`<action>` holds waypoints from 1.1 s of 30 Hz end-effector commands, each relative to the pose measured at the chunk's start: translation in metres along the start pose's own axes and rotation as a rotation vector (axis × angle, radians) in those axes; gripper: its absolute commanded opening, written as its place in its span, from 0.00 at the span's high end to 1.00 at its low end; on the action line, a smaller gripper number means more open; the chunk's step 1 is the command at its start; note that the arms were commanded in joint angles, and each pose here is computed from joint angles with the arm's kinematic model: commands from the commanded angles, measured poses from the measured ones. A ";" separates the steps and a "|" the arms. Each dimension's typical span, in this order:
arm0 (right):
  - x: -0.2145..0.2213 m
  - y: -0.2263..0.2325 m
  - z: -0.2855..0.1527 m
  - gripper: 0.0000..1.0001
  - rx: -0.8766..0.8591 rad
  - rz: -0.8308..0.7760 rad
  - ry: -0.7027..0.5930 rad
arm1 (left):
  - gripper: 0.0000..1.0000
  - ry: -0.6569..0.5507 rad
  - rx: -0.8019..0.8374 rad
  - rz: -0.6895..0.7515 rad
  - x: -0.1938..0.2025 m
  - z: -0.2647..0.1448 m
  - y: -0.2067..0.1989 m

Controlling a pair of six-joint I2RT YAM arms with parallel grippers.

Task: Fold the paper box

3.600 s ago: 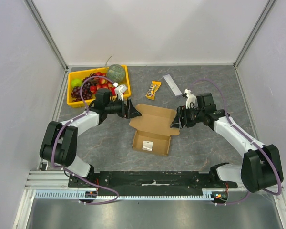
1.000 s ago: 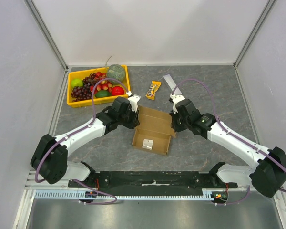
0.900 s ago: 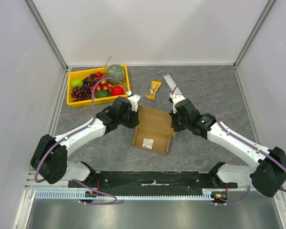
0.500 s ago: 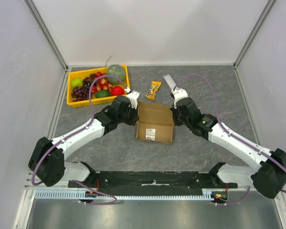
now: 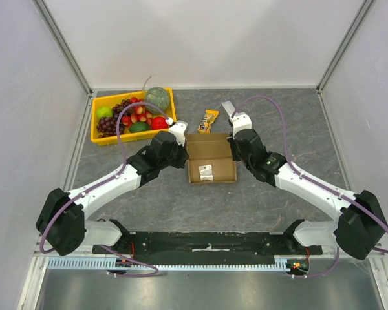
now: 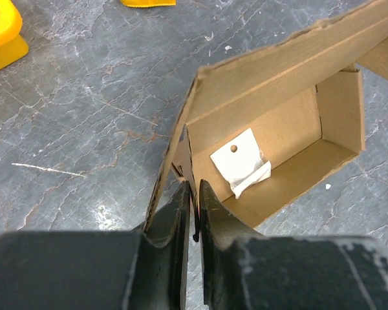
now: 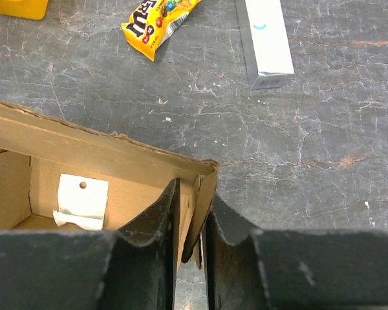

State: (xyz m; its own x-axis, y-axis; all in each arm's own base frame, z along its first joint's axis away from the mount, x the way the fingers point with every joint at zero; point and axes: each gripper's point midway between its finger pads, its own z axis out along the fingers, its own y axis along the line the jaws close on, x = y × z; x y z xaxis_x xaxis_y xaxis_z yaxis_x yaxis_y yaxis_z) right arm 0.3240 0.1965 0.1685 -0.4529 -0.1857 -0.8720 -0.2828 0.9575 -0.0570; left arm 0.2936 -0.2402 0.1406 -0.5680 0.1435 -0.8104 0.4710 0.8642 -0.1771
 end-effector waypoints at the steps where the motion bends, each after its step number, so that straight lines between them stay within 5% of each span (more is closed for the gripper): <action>1: -0.016 0.005 0.001 0.74 -0.001 0.075 -0.083 | 0.85 -0.088 0.027 -0.041 -0.019 0.003 -0.014; 16: -0.002 0.001 -0.006 0.97 0.013 0.173 -0.127 | 0.90 -0.136 -0.006 -0.052 -0.011 0.006 -0.018; 33: 0.030 -0.004 -0.010 1.00 0.088 0.307 -0.180 | 0.98 -0.174 -0.011 -0.121 0.003 0.011 -0.034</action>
State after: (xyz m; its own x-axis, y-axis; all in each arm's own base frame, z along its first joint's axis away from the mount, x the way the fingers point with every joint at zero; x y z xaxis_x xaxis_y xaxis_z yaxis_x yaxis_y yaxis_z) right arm 0.3018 0.1793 0.1313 -0.4174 0.0409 -0.9078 -0.1180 0.9881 0.0987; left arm 0.2756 -0.2560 0.1145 -0.5390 0.0839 -0.8381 0.4169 0.8912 -0.1789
